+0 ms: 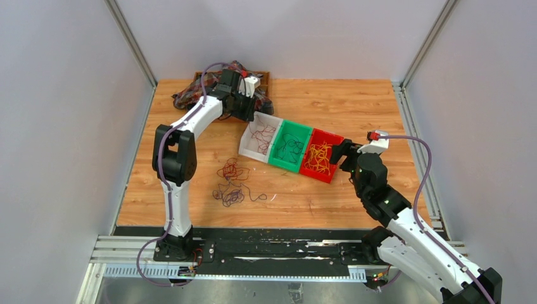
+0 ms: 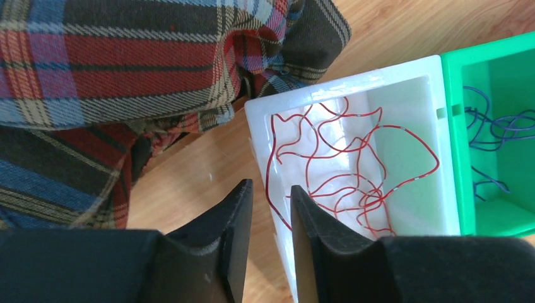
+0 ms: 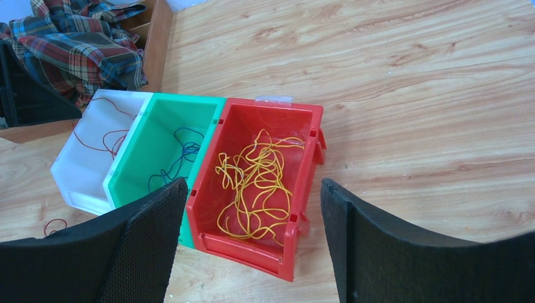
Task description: Untangle the cables
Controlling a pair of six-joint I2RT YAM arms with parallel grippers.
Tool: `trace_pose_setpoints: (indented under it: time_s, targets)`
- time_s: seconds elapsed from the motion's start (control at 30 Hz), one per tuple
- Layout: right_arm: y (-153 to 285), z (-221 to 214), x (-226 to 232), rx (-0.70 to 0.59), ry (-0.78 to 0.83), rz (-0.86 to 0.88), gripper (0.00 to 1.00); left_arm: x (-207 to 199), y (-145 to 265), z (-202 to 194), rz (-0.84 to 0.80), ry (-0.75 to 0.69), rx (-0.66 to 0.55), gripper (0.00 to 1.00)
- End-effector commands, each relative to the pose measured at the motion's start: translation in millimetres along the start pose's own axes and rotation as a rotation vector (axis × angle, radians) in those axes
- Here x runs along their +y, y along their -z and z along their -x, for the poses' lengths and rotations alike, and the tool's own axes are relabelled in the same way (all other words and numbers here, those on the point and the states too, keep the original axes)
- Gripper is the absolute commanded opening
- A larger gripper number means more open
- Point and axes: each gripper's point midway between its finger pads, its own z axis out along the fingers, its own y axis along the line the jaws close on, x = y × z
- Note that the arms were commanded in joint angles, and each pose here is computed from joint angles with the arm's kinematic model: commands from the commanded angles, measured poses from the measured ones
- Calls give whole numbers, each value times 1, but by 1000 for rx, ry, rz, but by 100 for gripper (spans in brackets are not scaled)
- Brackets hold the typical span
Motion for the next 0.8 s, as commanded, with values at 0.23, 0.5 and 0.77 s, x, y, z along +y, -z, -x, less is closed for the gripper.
trace_pose_setpoints:
  time_s: [0.23, 0.5, 0.77]
  targets:
    - [-2, -2, -7, -6, -22, -28, 76, -4, 6, 24, -15, -44, -105, 8]
    - [1, 1, -9, -15, -11, -32, 76, -11, 11, 22, -44, -25, -111, 8]
    - [0, -1, -11, -9, -11, -40, 75, -26, 13, 21, -119, -34, -126, 1]
